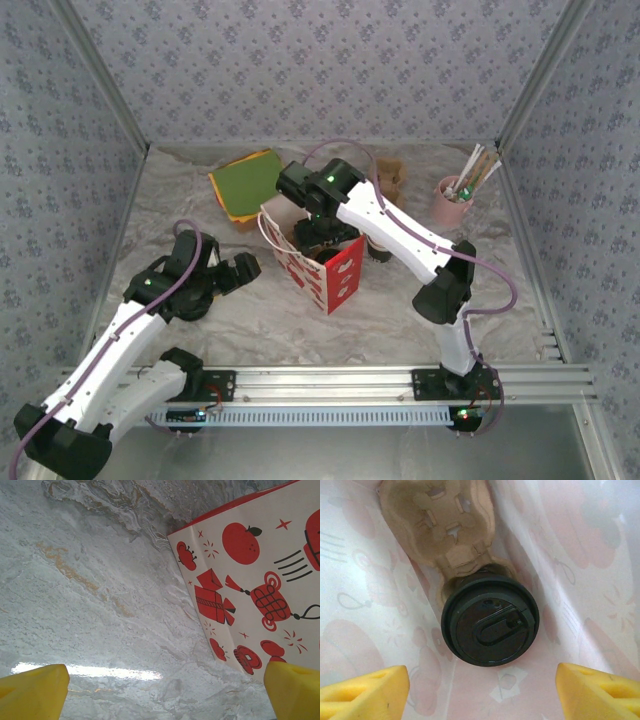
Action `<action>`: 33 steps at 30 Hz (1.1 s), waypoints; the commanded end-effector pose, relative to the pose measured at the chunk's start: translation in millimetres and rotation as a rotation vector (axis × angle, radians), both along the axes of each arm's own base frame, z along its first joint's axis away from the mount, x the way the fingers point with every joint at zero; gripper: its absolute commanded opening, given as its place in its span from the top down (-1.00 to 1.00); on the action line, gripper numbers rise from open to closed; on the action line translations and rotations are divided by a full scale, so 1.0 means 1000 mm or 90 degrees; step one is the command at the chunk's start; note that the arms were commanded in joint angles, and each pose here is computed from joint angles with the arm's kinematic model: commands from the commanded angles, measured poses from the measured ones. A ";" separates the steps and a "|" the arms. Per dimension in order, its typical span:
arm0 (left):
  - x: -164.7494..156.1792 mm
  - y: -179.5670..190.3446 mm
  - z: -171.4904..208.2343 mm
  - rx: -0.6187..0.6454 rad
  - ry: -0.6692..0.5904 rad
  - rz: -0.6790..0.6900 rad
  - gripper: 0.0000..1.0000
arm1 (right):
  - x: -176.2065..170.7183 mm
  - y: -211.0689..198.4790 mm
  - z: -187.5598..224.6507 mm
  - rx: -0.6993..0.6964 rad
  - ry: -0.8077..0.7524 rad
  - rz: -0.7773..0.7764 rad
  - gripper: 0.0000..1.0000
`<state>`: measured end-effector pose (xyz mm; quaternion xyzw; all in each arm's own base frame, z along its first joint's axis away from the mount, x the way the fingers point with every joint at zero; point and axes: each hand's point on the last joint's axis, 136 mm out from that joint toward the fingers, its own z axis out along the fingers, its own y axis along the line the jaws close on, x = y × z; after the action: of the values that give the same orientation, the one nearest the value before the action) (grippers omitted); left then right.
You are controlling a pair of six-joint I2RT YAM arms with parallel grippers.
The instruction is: Pack the takeout coffee
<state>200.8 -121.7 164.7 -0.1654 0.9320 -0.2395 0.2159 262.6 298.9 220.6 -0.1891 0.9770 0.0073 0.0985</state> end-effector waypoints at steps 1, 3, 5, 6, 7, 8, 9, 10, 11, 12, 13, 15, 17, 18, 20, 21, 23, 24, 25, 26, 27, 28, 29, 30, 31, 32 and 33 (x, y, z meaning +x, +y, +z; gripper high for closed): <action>0.002 -0.002 0.010 -0.006 -0.012 -0.010 -0.99 | -0.005 -0.007 0.019 0.006 -0.016 -0.003 -0.50; 0.003 -0.002 0.011 -0.006 -0.014 -0.010 -0.99 | -0.004 -0.008 0.023 0.009 -0.022 -0.005 -0.49; 0.003 -0.003 0.012 -0.005 -0.015 -0.010 -1.00 | -0.005 -0.007 0.027 0.014 -0.027 -0.004 -0.42; 0.003 -0.003 0.013 -0.006 -0.017 -0.011 -1.00 | -0.004 -0.007 0.029 0.018 -0.030 -0.005 -0.42; 0.004 -0.002 0.013 -0.004 -0.018 -0.011 -0.99 | -0.005 -0.007 0.031 0.021 -0.032 -0.006 -0.41; 0.004 -0.003 0.015 -0.004 -0.019 -0.012 -0.99 | -0.004 -0.007 0.033 0.022 -0.034 -0.006 -0.38; 0.004 -0.003 0.015 -0.004 -0.020 -0.012 -1.00 | -0.004 -0.007 0.035 0.024 -0.036 -0.006 -0.38; 0.004 -0.002 0.016 -0.002 -0.020 -0.013 -0.99 | -0.004 -0.008 0.037 0.025 -0.039 -0.007 -0.38; 0.004 -0.002 0.018 -0.001 -0.021 -0.014 -0.99 | -0.004 -0.008 0.040 0.027 -0.044 -0.007 -0.38; 0.005 -0.002 0.019 -0.001 -0.024 -0.014 -0.99 | -0.004 -0.009 0.043 0.028 -0.046 -0.007 -0.38; 0.005 -0.002 0.021 0.000 -0.026 -0.014 -1.00 | -0.004 -0.010 0.045 0.030 -0.051 -0.008 -0.38; 0.005 -0.001 0.027 0.004 -0.032 -0.015 -1.00 | -0.004 -0.011 0.051 0.033 -0.059 -0.007 -0.39; 0.006 -0.001 0.033 0.006 -0.039 -0.018 -1.00 | -0.004 -0.013 0.057 0.039 -0.069 -0.009 -0.41; 0.006 -0.001 0.036 0.005 -0.042 -0.020 -1.00 | -0.004 -0.014 0.061 0.043 -0.072 -0.009 -0.43; 0.007 -0.001 0.044 0.005 -0.050 -0.022 -0.99 | -0.004 -0.016 0.065 0.047 -0.077 -0.010 -0.50; 0.007 -0.001 0.047 0.006 -0.052 -0.023 -0.99 | -0.005 -0.017 0.067 0.048 -0.078 -0.010 -0.52; 0.008 -0.001 0.054 0.005 -0.062 -0.024 -0.99 | -0.006 -0.018 0.070 0.052 -0.079 -0.010 -0.52; 0.008 0.000 0.056 0.007 -0.064 -0.026 -0.99 | -0.006 -0.019 0.072 0.055 -0.081 -0.011 -0.52; 0.008 0.000 0.059 0.009 -0.068 -0.026 -1.00 | -0.007 -0.019 0.074 0.060 -0.084 -0.012 -0.52; 0.008 0.001 0.063 0.010 -0.073 -0.026 -0.99 | -0.007 -0.019 0.076 0.064 -0.086 -0.012 -0.52; 0.008 0.001 0.066 0.012 -0.077 -0.027 -0.99 | -0.008 -0.020 0.078 0.067 -0.089 -0.012 -0.52; 0.008 0.002 0.068 0.013 -0.079 -0.027 -0.99 | -0.008 -0.020 0.081 0.072 -0.091 -0.011 -0.52; 0.008 0.001 0.071 0.012 -0.083 -0.029 -0.99 | -0.009 -0.020 0.083 0.075 -0.093 -0.012 -0.52; 0.008 0.002 0.073 0.012 -0.084 -0.029 -0.99 | -0.010 -0.021 0.085 0.078 -0.095 -0.012 -0.52; 0.008 0.002 0.074 0.013 -0.087 -0.029 -0.99 | -0.010 -0.022 0.088 0.082 -0.098 -0.013 -0.52; 0.008 0.002 0.075 0.014 -0.087 -0.030 -1.00 | -0.011 -0.022 0.090 0.084 -0.099 -0.013 -0.52; 0.008 0.002 0.075 0.014 -0.088 -0.030 -0.99 | -0.012 -0.023 0.092 0.086 -0.100 -0.013 -0.52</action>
<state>210.0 -123.0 230.0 -0.1328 0.9208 -0.2521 0.2662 261.7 291.0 294.5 -0.1794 0.9657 0.0578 0.1788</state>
